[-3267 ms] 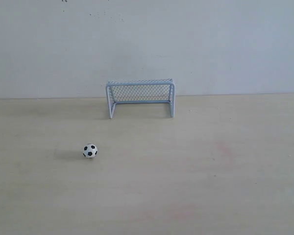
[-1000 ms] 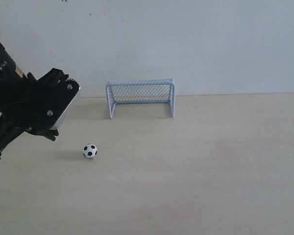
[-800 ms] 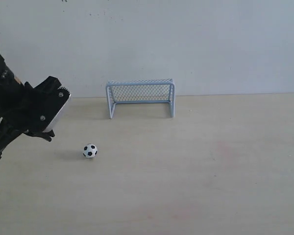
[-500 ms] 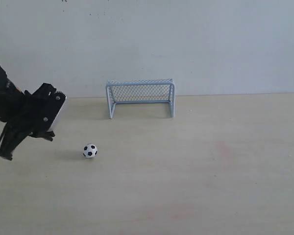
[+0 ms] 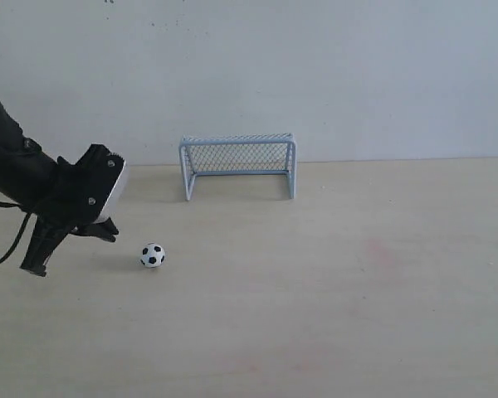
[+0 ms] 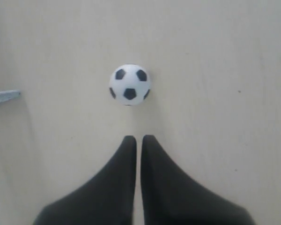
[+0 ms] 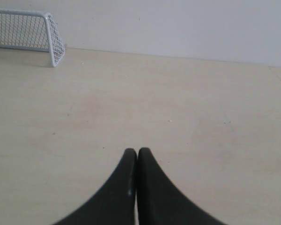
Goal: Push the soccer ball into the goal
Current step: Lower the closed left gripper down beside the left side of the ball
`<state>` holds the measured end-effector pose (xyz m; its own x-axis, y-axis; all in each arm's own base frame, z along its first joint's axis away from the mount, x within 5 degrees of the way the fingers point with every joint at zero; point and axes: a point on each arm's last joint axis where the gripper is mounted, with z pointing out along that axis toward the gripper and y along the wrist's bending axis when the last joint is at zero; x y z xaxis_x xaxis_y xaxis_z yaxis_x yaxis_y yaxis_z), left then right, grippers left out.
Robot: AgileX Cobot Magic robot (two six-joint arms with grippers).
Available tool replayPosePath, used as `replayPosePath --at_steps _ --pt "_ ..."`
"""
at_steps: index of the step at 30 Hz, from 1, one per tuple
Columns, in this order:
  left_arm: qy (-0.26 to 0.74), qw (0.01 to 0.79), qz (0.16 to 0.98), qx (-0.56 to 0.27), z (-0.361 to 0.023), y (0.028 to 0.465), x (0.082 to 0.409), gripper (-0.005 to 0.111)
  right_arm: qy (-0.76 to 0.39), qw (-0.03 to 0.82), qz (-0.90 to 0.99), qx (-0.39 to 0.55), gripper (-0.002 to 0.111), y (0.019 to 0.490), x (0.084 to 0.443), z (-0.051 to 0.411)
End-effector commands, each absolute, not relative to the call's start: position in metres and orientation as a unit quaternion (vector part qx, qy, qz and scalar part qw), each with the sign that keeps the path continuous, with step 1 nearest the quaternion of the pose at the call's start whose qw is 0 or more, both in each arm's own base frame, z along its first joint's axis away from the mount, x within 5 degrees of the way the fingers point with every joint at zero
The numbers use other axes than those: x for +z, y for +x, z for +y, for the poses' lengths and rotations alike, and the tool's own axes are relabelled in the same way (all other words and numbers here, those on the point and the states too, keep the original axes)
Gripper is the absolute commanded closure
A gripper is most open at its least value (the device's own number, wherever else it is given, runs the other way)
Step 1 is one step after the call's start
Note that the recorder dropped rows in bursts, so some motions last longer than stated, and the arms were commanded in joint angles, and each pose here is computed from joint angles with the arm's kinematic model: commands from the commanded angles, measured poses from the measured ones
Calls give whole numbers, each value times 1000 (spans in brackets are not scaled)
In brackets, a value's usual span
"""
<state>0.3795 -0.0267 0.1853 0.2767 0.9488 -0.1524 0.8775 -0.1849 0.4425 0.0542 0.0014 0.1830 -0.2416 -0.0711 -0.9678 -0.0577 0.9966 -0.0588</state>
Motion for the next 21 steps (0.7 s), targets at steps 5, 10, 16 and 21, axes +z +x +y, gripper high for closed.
replayPosePath --at_steps 5,10,16,21 --pt "779 214 586 57 -28 377 180 102 -41 620 784 -7 109 54 184 1" --pt "766 210 607 31 -30 379 164 102 -41 620 784 -7 109 54 184 1" --pt "752 220 621 15 -33 384 149 102 -41 620 784 -7 109 54 184 1" --pt "769 194 609 24 -29 385 135 102 -41 620 784 -7 109 54 184 1"
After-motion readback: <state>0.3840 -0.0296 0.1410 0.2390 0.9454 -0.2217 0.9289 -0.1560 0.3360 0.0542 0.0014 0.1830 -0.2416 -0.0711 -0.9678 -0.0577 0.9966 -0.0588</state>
